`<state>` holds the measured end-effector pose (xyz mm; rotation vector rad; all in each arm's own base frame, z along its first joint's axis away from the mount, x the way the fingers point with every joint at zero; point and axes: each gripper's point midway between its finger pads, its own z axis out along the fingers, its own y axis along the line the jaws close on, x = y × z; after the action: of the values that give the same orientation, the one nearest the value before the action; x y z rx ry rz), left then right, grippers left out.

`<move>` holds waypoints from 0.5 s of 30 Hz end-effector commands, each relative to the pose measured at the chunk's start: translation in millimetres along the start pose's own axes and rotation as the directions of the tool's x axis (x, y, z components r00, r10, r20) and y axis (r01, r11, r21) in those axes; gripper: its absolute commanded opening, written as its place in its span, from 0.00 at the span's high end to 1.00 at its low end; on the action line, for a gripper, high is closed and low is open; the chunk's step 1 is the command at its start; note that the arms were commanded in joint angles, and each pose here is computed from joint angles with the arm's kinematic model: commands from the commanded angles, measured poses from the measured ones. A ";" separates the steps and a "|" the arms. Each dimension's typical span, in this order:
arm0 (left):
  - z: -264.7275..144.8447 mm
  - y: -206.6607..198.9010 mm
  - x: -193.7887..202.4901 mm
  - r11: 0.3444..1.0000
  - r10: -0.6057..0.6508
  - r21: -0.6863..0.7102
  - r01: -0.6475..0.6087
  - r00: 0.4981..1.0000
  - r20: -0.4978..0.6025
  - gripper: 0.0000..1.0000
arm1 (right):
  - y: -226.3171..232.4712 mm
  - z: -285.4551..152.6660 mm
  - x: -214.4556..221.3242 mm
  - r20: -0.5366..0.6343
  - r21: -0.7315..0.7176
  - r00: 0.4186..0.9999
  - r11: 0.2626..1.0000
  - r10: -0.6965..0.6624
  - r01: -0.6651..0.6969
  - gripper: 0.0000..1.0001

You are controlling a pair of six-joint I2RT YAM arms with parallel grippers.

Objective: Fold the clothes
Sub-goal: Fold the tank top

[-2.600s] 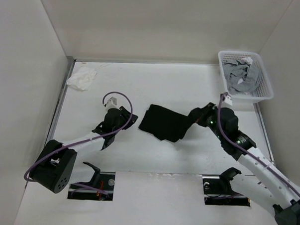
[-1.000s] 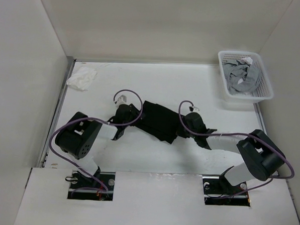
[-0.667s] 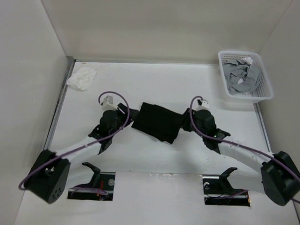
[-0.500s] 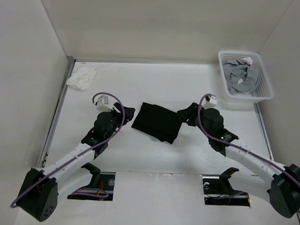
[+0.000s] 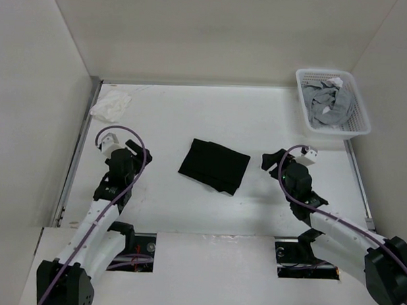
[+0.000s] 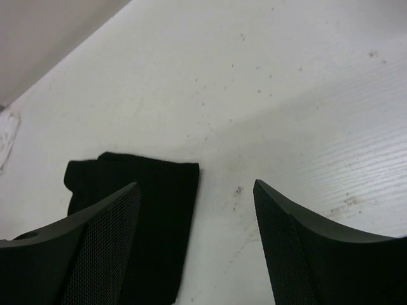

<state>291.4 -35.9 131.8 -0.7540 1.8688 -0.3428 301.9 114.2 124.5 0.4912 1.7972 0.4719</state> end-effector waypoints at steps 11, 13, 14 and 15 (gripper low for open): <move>25.7 -16.7 13.2 0.999 0.020 0.049 -0.017 0.998 -0.062 0.37 | 11.7 13.5 -21.1 0.080 -0.036 0.994 0.997 0.078 -0.075 0.24; 28.6 -20.7 14.5 0.998 0.022 0.064 -0.018 0.998 -0.061 0.37 | 11.0 14.1 -20.5 0.075 -0.036 0.994 0.997 0.077 -0.075 0.24; 29.5 -21.8 15.8 0.997 0.024 0.071 -0.020 0.998 -0.061 0.38 | 12.4 14.0 -20.3 0.072 -0.042 0.994 0.996 0.078 -0.075 0.24; 30.4 -22.7 17.5 0.997 0.028 0.074 -0.023 0.998 -0.063 0.38 | 12.8 14.0 -20.0 0.070 -0.044 0.995 0.996 0.078 -0.075 0.24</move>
<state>299.9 -51.8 83.8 -0.7372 2.0260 -0.3507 313.2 109.9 120.9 0.5382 1.7776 0.4743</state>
